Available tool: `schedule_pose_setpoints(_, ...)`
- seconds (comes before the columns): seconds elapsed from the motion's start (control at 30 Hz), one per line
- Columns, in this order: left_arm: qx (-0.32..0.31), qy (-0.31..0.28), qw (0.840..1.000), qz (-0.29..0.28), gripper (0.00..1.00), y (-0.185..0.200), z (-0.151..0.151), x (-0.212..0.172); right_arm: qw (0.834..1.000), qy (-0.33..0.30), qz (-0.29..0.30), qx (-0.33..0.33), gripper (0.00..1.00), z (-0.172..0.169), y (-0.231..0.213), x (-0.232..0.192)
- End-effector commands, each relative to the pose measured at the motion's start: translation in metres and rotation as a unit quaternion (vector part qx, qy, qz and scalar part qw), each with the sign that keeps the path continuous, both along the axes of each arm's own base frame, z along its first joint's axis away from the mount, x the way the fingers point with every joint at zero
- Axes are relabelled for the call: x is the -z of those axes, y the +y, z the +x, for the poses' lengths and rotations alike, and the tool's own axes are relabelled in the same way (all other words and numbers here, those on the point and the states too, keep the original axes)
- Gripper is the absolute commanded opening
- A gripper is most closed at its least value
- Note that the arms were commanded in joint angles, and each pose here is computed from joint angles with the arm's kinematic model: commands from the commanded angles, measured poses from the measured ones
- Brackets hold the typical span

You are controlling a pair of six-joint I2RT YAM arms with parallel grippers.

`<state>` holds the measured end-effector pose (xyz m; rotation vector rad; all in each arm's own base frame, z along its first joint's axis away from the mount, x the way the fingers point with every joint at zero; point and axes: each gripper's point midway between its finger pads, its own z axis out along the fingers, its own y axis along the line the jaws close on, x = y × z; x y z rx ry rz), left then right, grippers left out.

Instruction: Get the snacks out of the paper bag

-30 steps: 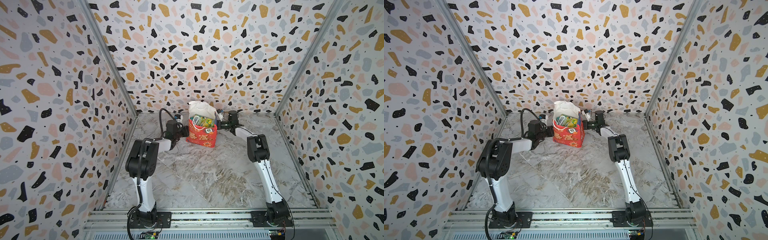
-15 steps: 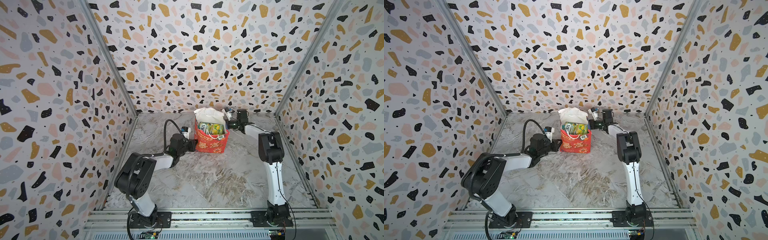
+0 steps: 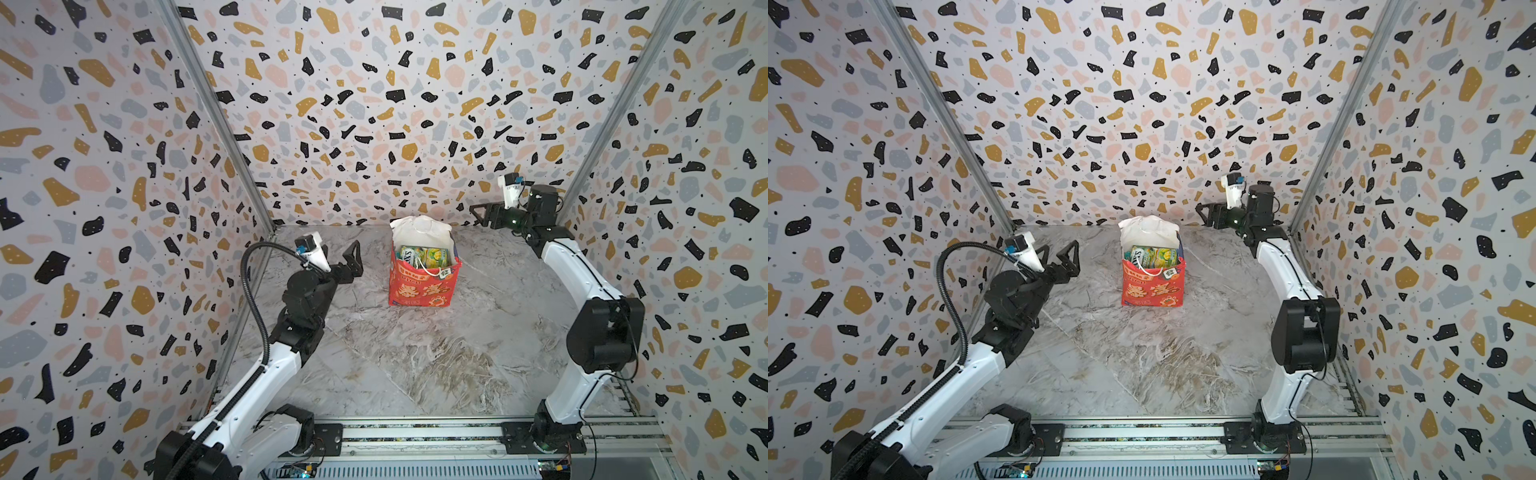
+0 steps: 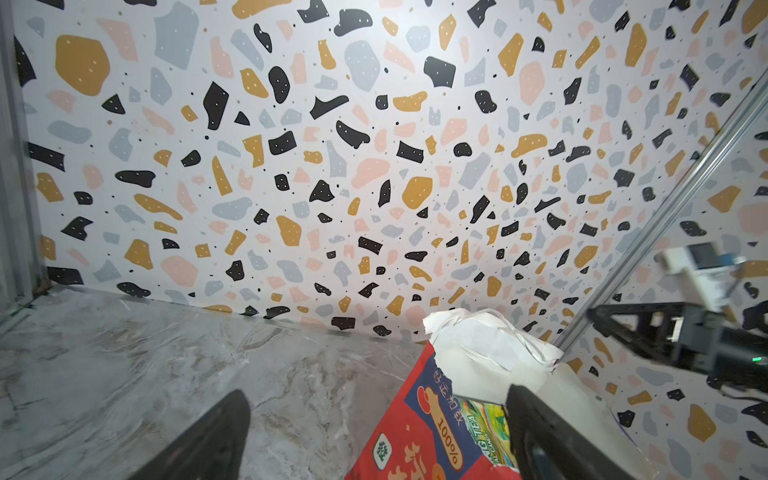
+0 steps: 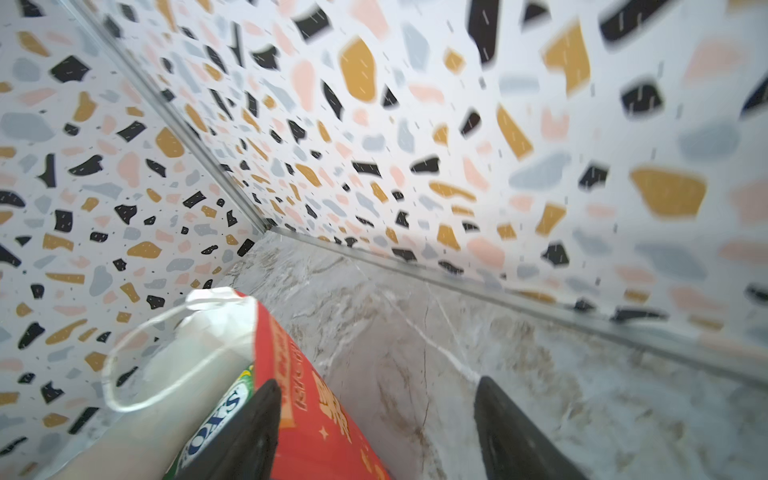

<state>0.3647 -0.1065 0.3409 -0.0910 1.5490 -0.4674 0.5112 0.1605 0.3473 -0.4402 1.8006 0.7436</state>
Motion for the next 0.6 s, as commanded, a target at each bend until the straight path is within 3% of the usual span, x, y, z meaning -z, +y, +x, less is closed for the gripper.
schedule_pose_setpoints(0.0, 0.042, 0.040, 0.997, 0.053, 0.90, -0.016, 0.008, 0.006, 0.993, -0.052, -0.093, -0.045, 0.74, -0.026, 0.030, -0.017)
schedule_pose_setpoints(0.1, 0.093, 0.053, 0.992, 0.067, 0.86, -0.035, 0.009, 0.016, 0.979, -0.044, -0.183, -0.077, 0.74, -0.038, 0.054, -0.001)
schedule_pose_setpoints(0.2, 0.121, 0.052, 0.988, 0.075, 0.85, -0.045, 0.007, 0.023, 0.969, -0.053, -0.212, -0.119, 0.73, -0.050, 0.070, 0.009)
schedule_pose_setpoints(0.33, 0.127, 0.042, 0.988, 0.073, 0.85, -0.048, 0.007, 0.023, 0.961, -0.063, -0.239, -0.123, 0.76, -0.051, 0.076, 0.019)
schedule_pose_setpoints(0.57, 0.131, 0.040, 0.989, 0.063, 0.82, -0.051, 0.008, 0.032, 0.953, -0.051, -0.283, -0.091, 0.82, -0.022, 0.076, 0.040)
